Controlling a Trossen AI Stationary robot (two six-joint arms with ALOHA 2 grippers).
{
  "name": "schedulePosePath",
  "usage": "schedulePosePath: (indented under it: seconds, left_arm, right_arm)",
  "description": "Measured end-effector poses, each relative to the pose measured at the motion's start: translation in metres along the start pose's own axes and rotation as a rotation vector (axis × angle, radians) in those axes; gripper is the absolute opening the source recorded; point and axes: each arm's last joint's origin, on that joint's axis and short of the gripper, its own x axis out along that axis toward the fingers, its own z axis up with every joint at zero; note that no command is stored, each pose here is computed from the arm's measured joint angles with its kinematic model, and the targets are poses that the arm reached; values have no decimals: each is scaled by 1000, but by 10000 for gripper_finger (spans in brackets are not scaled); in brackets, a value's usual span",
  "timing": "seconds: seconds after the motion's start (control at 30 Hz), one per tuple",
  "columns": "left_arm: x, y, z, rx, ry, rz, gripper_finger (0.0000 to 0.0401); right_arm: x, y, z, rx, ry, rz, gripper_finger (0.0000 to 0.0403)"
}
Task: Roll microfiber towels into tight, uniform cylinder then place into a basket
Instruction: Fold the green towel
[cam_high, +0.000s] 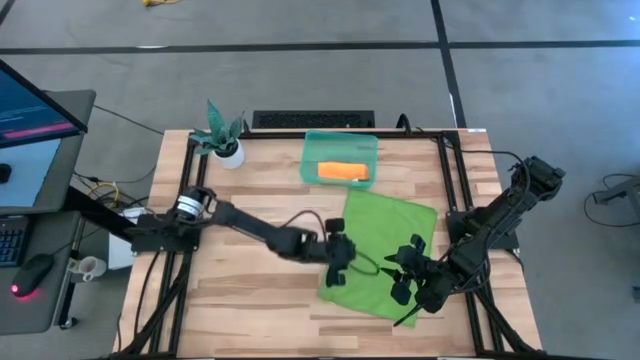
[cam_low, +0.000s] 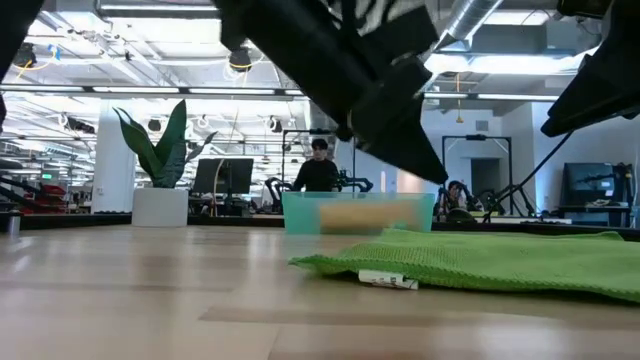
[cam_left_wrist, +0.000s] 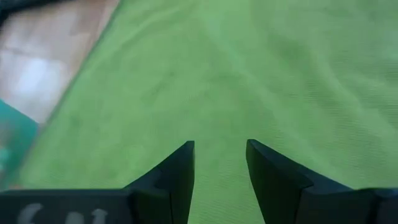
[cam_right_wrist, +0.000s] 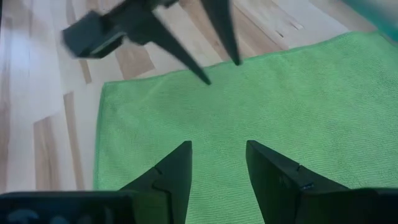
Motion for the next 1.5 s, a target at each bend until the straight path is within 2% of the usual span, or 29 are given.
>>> schedulePosePath:
  seconds: [0.3,0.47,0.67,0.8,1.03,1.33,1.5]
  left_arm:
    - [18,49,-13,-105,66,-132,138]
    - [22,56,-29,-159,121,-173,124]
    - [20,44,-41,-184,161,-169,101]
    - [18,38,-52,-243,214,-157,87]
    - [12,30,-57,-358,299,-122,71]
    - [-3,5,-71,-420,416,78,55]
    - [-15,-11,-79,-398,450,182,52]
  right_arm:
    - [1,-2,1,-26,4,-11,173]
    - [1,-2,1,-32,7,-16,173]
    - [1,-2,1,-98,-2,-21,173]
    - [2,-3,2,-111,-14,-32,173]
    - [3,-4,3,-119,-14,-40,173]
    - [3,-4,3,-124,-10,-40,173]
    - [3,-4,3,-131,-10,-42,173]
